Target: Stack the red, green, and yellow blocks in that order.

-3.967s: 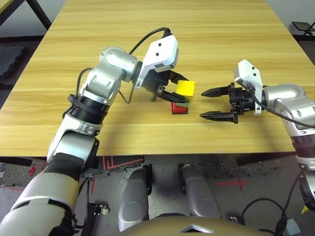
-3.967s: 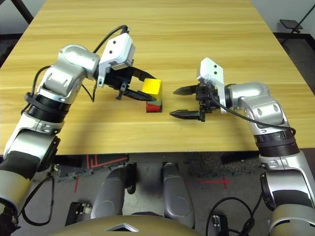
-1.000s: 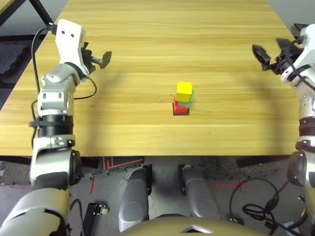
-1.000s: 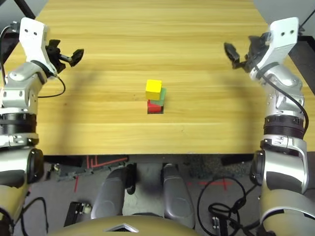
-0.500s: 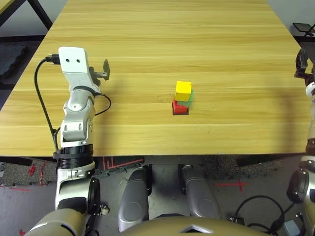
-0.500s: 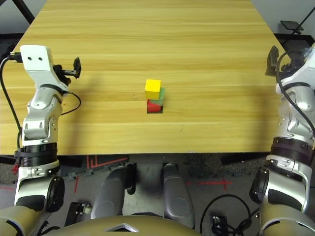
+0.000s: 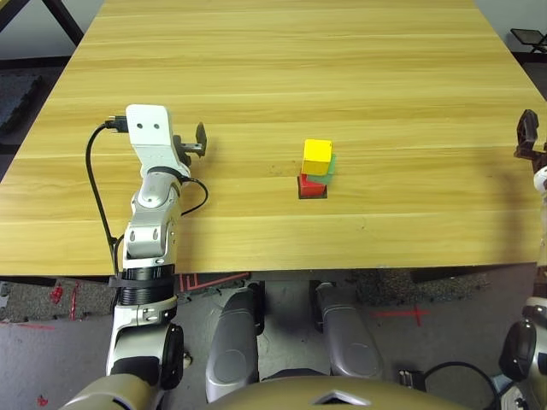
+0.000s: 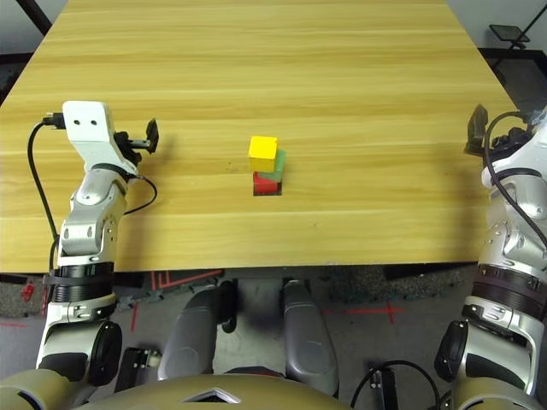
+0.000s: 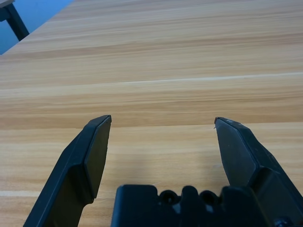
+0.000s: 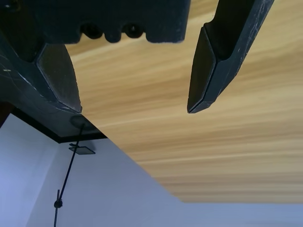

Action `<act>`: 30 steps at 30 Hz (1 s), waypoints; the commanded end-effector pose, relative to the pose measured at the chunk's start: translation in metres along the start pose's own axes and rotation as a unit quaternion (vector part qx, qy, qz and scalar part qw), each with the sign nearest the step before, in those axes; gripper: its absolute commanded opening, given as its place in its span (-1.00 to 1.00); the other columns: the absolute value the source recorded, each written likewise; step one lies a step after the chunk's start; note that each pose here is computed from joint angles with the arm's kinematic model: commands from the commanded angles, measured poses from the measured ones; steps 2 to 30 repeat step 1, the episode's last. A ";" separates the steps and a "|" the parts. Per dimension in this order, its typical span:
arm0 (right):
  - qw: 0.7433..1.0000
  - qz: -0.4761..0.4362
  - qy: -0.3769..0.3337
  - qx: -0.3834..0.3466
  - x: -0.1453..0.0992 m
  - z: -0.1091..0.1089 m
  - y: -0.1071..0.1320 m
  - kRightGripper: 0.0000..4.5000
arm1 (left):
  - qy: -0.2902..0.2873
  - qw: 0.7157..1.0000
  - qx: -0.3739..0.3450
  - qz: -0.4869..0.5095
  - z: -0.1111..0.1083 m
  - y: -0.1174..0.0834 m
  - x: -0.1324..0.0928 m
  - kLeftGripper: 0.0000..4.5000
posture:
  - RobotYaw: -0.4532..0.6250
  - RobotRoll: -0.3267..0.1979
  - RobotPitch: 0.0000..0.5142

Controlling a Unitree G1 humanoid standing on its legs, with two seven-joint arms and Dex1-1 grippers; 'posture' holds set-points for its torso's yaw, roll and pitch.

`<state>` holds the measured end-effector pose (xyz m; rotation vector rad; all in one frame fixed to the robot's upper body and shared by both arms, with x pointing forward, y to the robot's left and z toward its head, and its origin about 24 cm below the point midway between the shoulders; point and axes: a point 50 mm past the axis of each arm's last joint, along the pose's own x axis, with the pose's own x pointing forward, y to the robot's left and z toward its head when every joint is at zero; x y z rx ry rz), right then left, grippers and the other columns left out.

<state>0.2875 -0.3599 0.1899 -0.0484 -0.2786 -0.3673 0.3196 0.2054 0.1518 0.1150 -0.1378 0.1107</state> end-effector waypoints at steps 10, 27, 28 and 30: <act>1.000 0.007 0.003 0.004 0.005 -0.004 0.004 1.00 | -0.003 1.000 0.006 0.003 0.000 0.001 -0.003 0.97 | 0.13 0.34 -0.11; 1.000 0.007 0.003 0.004 0.005 -0.004 0.004 1.00 | -0.003 1.000 0.006 0.003 0.000 0.001 -0.003 0.97 | 0.13 0.34 -0.11; 1.000 0.007 0.003 0.004 0.005 -0.004 0.004 1.00 | -0.003 1.000 0.006 0.003 0.000 0.001 -0.003 0.97 | 0.13 0.34 -0.11; 1.000 0.007 0.003 0.004 0.005 -0.004 0.004 1.00 | -0.003 1.000 0.006 0.003 0.000 0.001 -0.003 0.97 | 0.13 0.34 -0.11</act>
